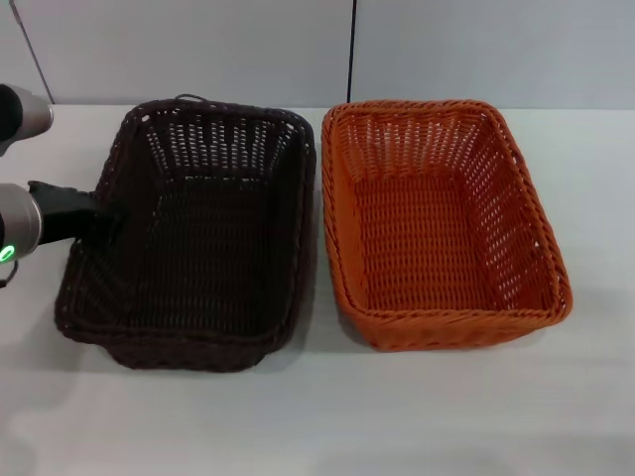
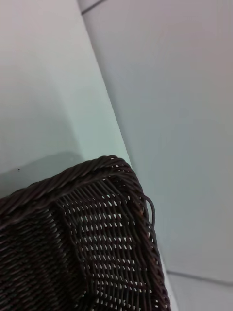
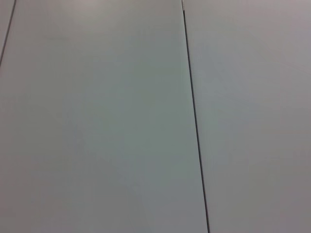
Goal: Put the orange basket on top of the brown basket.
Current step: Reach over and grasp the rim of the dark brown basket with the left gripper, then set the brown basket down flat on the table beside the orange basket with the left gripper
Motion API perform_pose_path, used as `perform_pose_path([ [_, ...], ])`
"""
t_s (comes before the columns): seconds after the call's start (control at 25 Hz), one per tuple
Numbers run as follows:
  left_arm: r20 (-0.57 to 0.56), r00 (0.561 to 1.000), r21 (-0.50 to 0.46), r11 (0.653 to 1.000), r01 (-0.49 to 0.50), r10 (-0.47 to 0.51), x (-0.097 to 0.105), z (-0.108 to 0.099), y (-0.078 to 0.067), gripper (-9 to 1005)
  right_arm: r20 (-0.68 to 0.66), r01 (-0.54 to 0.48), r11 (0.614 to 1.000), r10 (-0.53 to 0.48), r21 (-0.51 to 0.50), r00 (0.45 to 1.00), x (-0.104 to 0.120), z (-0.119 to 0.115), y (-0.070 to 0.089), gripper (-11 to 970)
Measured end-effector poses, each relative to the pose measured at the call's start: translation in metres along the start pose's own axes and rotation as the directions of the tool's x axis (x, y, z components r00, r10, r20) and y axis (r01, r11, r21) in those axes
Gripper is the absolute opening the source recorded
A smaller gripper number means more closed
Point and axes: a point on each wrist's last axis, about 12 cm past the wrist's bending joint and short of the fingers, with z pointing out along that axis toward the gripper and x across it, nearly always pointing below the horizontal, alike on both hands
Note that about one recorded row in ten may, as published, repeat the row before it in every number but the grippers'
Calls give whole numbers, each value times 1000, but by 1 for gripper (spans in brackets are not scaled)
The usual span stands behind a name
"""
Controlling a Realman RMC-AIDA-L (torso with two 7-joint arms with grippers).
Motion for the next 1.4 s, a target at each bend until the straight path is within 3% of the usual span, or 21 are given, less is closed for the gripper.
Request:
perform_pose_path([
  [0.2, -4, 999, -3, 999, -49, 49, -3, -5, 5, 263, 2, 2, 1000, -2, 6, 1000, -1, -3, -1, 739],
  [0.24, 13, 986, 22, 986, -167, 167, -12, -21, 14, 263, 2, 3, 1000, -3, 7, 1000, -1, -4, -2, 739],
  [0.28, 15, 984, 31, 983, -179, 179, -13, -23, 14, 262, 2, 4, 1000, -4, 8, 1000, -1, -5, -2, 738],
  [0.44, 64, 946, 114, 939, -323, 318, -21, -37, 20, 261, 11, 5, 1000, -5, 9, 1000, -3, -7, -3, 736],
  [0.6, 141, 901, 235, 870, -434, 411, -31, -42, 14, 260, 13, 8, 1000, -8, 12, 1000, -4, -11, -4, 734],
  [0.68, 158, 890, 259, 852, -455, 427, -34, -41, 12, 260, 16, 8, 1000, -8, 11, 1000, -4, -12, -3, 733],
  [0.72, 198, 865, 313, 807, -501, 461, -44, -37, 3, 259, 16, 8, 1000, -8, 11, 1000, -4, -12, -3, 733],
  [0.88, 224, 840, 340, 768, -542, 494, -53, -33, -6, 256, 16, 8, 1000, -9, 14, 1000, -5, -14, -4, 731],
  [0.96, 256, 805, 358, 721, -593, 535, -65, -26, -16, 254, 18, 10, 1000, -10, 15, 1000, -5, -16, -4, 730],
  [1.12, 268, 788, 378, 691, -616, 555, -71, -14, -21, 195, 18, 12, 1000, -13, 18, 1000, -6, -19, -5, 728],
  [1.32, 267, 790, 361, 703, -613, 552, -71, 0, -23, 193, 15, 13, 1000, -14, 17, 1000, -6, -21, -6, 725],
  [1.4, 275, 772, 342, 692, -636, 574, -70, 3, -29, 236, 15, 13, 1000, -14, 17, 1000, -6, -21, -6, 724],
])
